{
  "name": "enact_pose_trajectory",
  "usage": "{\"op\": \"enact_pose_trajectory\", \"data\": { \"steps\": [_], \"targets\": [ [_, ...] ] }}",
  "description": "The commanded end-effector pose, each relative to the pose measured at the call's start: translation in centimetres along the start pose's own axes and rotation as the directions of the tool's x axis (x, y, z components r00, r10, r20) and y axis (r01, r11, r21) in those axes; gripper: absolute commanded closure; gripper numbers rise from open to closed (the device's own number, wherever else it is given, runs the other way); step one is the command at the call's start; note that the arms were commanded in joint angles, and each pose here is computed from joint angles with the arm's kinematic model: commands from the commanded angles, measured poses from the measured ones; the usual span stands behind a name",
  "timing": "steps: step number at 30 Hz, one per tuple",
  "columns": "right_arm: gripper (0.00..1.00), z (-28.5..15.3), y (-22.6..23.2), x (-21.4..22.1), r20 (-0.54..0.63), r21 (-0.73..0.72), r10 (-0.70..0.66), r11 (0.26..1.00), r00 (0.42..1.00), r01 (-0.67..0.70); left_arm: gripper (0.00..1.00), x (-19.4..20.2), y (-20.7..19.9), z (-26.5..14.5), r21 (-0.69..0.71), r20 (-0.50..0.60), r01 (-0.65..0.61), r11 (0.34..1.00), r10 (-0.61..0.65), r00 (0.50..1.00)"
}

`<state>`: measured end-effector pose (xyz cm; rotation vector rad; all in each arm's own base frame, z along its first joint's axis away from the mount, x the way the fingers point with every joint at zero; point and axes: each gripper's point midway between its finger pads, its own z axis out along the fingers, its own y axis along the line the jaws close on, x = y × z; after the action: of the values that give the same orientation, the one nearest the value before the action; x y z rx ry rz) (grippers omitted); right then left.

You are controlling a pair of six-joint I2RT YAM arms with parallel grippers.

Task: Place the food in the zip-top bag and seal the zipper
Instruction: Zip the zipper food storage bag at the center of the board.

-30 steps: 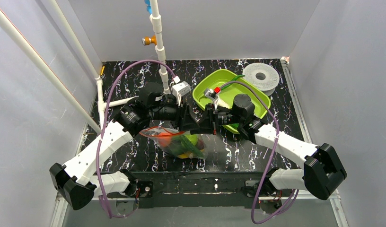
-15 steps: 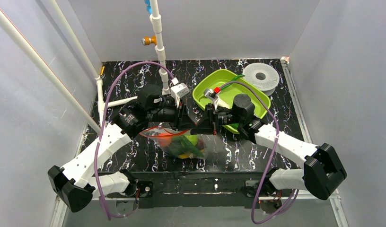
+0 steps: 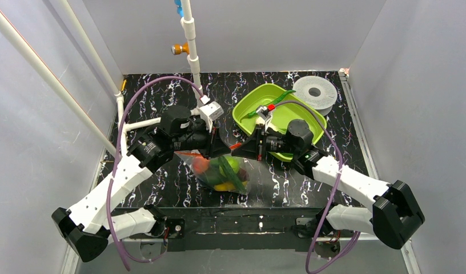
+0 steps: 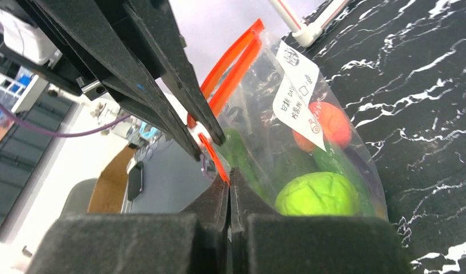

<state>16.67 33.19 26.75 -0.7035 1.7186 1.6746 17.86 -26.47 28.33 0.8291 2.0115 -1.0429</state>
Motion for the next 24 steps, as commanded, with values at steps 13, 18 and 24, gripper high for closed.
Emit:
{"op": "enact_pose_trajectory", "data": {
  "steps": [13, 18, 24],
  "targets": [
    [0.99, -8.1, -7.8, -3.1, 0.358, 0.382, 0.042, 0.905, 0.933, -0.188, 1.00, 4.6, 3.2, -7.5, -0.314, -0.064, -0.079, 0.946, 0.062, 0.996],
    [0.99, -9.5, -9.0, -2.5, 0.363, 0.423, 0.044, 0.882, 0.931, -0.207, 1.00, 5.8, 3.4, -9.1, -0.354, -0.079, -0.080, 0.932, 0.055, 0.995],
    [0.99, -9.8, -9.6, -2.4, 0.332, 0.459, 0.024, 0.869, 0.943, -0.183, 1.00, 7.0, 3.6, -10.7, -0.396, -0.080, -0.069, 0.916, 0.040, 0.996]
  ]
}}
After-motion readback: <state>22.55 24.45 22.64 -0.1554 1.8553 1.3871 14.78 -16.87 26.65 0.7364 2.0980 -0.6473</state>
